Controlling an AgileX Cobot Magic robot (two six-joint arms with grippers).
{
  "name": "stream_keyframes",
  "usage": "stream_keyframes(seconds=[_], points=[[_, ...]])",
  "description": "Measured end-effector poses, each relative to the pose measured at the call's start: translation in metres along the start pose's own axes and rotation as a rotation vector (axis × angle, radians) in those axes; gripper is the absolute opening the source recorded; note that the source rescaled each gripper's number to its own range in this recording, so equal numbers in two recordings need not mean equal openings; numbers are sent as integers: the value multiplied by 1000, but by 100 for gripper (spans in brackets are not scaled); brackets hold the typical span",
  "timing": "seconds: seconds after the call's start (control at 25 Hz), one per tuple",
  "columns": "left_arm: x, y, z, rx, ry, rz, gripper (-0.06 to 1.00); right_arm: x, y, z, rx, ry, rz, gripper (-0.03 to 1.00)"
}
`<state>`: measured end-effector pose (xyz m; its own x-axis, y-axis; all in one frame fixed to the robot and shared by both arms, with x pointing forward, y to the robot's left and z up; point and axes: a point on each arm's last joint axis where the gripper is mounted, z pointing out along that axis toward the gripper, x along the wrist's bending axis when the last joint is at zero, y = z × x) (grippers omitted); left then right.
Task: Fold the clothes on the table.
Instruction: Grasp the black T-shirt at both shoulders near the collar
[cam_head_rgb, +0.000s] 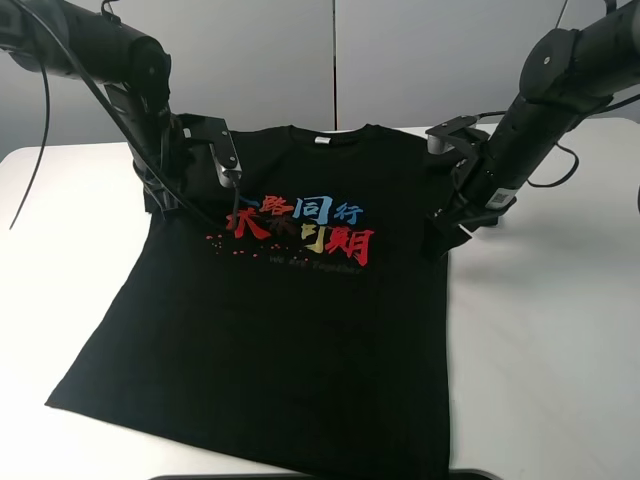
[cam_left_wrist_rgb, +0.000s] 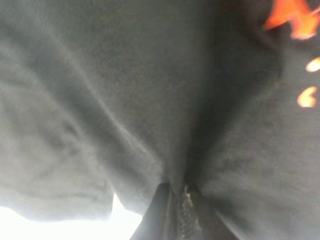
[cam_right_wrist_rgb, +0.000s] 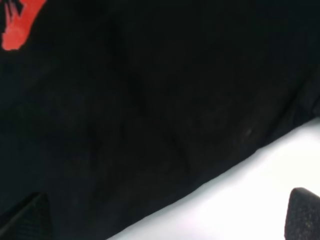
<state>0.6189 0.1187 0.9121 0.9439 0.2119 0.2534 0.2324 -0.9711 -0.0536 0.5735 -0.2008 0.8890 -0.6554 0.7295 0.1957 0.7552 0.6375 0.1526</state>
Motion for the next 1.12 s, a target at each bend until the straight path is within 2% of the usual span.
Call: stream_keyframes(seconds=[0.28, 0.44, 0.64, 0.84, 1.12], points=[[19, 2, -17, -27, 46, -35, 0, 7, 7, 9, -12, -24, -96, 100], [19, 2, -18, -22, 38, -38, 0, 15, 16, 13, -38, -78, -176, 100], [18, 1, -18, -17, 34, -38, 0, 14, 20, 13, -60, -125, -212, 97], [19, 2, -19, -20, 36, -40, 0, 15, 17, 26, -26, -91, -191, 95], [19, 2, -19, -19, 35, -40, 0, 34, 25, 38, 8, -90, -289, 95]])
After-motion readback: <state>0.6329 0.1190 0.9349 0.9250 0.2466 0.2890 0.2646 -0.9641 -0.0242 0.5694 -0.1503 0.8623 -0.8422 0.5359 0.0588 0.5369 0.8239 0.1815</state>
